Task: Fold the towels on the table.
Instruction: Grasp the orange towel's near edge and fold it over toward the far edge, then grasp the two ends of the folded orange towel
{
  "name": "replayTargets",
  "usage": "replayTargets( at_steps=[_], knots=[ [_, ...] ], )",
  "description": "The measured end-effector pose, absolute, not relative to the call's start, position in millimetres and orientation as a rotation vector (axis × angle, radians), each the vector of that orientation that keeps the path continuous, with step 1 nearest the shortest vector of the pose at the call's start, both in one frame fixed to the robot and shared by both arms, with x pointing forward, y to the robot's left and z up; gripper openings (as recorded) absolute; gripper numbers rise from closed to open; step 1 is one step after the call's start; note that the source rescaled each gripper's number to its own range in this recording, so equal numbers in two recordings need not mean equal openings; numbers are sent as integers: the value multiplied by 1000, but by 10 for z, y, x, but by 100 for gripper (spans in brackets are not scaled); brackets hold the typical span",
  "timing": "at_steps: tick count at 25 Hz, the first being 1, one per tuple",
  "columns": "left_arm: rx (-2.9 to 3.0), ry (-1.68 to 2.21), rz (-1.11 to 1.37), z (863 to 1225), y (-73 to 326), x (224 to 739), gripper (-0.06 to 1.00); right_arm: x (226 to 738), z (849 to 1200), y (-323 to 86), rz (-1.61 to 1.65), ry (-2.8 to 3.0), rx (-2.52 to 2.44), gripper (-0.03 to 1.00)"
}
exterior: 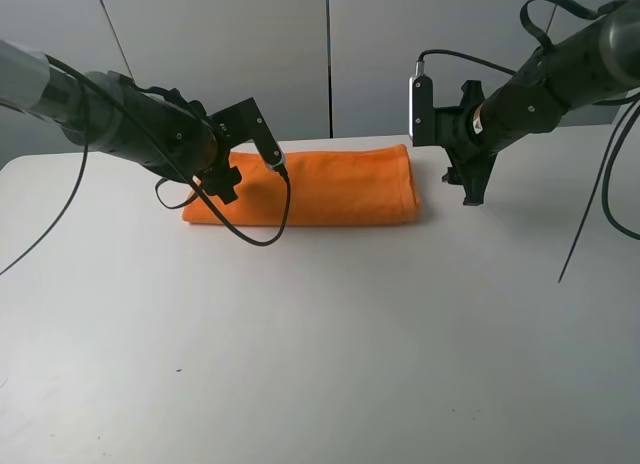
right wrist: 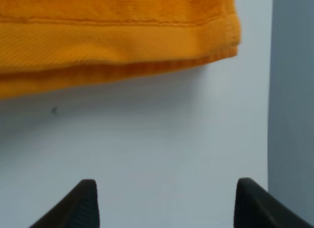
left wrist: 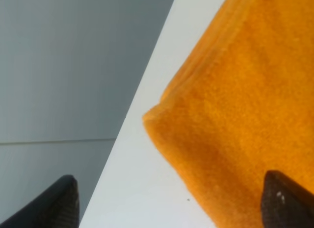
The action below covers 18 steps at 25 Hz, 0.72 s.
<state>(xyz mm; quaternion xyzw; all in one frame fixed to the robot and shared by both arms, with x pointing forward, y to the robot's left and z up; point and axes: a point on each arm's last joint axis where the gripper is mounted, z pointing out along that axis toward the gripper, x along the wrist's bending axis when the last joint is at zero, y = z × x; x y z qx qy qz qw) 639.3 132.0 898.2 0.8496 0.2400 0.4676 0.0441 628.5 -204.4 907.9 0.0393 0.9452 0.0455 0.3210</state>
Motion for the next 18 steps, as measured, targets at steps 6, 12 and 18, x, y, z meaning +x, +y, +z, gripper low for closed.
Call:
replayTargets(
  at_steps=[6,12,18],
  knots=[
    [2545,876,1453,9114,1378,6375,100,6237,9379,-2018,357,2404,580,80],
    [2376,1121,1136,9275,1284,6374,100,6167,9444,-1973,489,2441,1057,92],
    [2281,1359,838,9399,1440,6525,100,6280,9725,-1806,674,2455,1381,100]
  ],
)
